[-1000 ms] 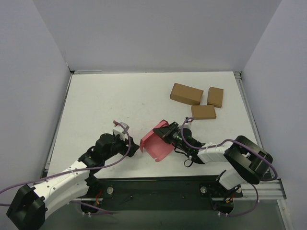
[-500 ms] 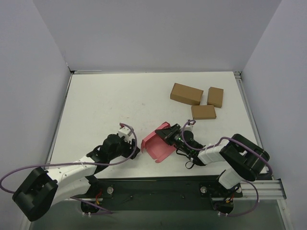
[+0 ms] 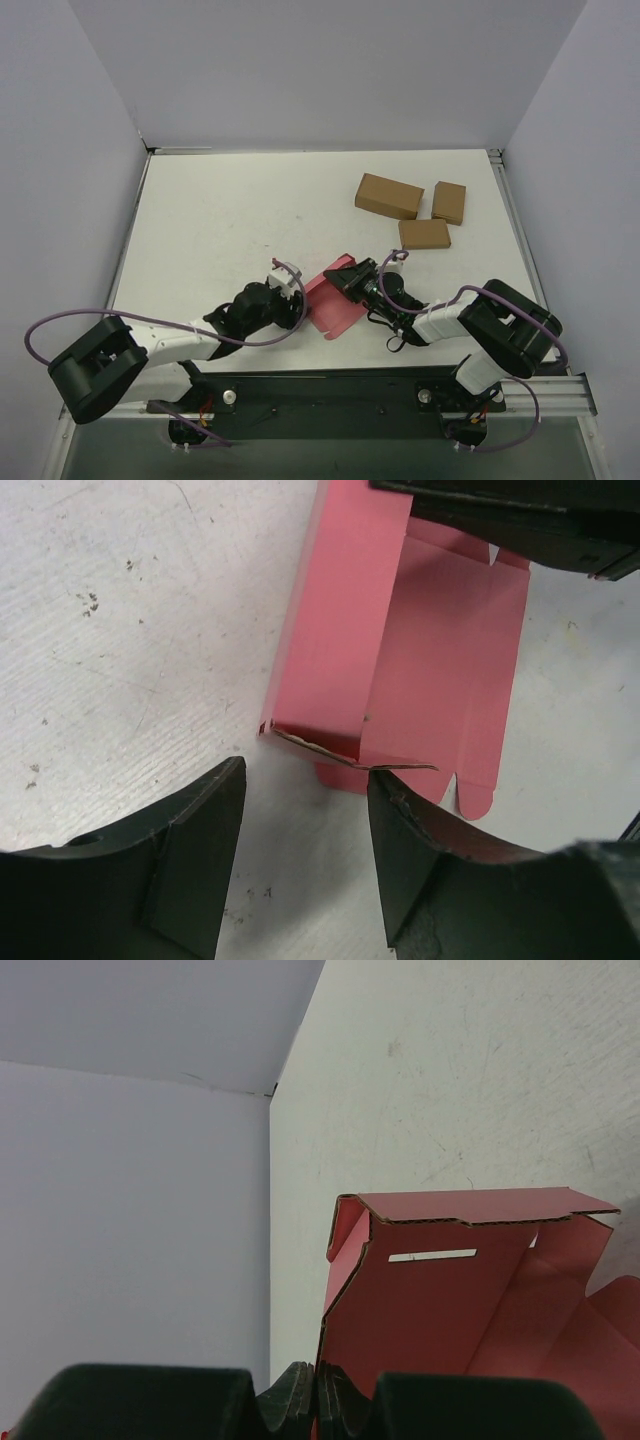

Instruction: Fold the paper box

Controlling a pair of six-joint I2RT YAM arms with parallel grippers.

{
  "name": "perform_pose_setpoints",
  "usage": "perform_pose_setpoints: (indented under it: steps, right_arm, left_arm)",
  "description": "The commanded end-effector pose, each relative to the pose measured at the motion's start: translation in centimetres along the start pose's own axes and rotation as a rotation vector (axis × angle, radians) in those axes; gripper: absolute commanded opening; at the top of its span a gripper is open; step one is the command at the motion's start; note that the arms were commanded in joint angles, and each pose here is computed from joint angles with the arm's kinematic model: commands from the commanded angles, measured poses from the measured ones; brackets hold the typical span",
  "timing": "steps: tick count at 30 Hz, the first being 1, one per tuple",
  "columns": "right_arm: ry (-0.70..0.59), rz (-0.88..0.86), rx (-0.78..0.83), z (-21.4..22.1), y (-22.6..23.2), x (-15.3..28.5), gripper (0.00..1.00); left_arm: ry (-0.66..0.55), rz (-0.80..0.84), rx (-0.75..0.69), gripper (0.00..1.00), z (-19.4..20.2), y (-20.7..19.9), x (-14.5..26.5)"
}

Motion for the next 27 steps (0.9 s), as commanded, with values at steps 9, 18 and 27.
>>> perform_pose_setpoints:
  steps: [9, 18, 27]
  right_arm:
    - [-0.006, -0.053, 0.017, -0.2, 1.1, 0.1, 0.0]
    - [-0.054, -0.015, 0.019, -0.8, -0.1, 0.5, 0.0]
    - [-0.093, 0.023, 0.018, -1.3, -1.4, 1.0, 0.0]
  left_arm:
    - [-0.19, -0.173, -0.047, 0.58, -3.2, 1.4, -1.3]
    - [-0.351, -0.157, -0.099, 0.6, -4.3, 0.3, -1.3]
    - [-0.412, -0.162, -0.138, 0.61, -4.1, -0.3, -2.6]
Point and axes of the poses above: each gripper's point midway between its finger pads, its own x axis back along the fingers, its own y axis along the line the jaws close on, z = x × y, the point moved 5 cm from there along x, back along the fingers, and after that the axes turned 15 degrees about -x, right-handed, at the moved point
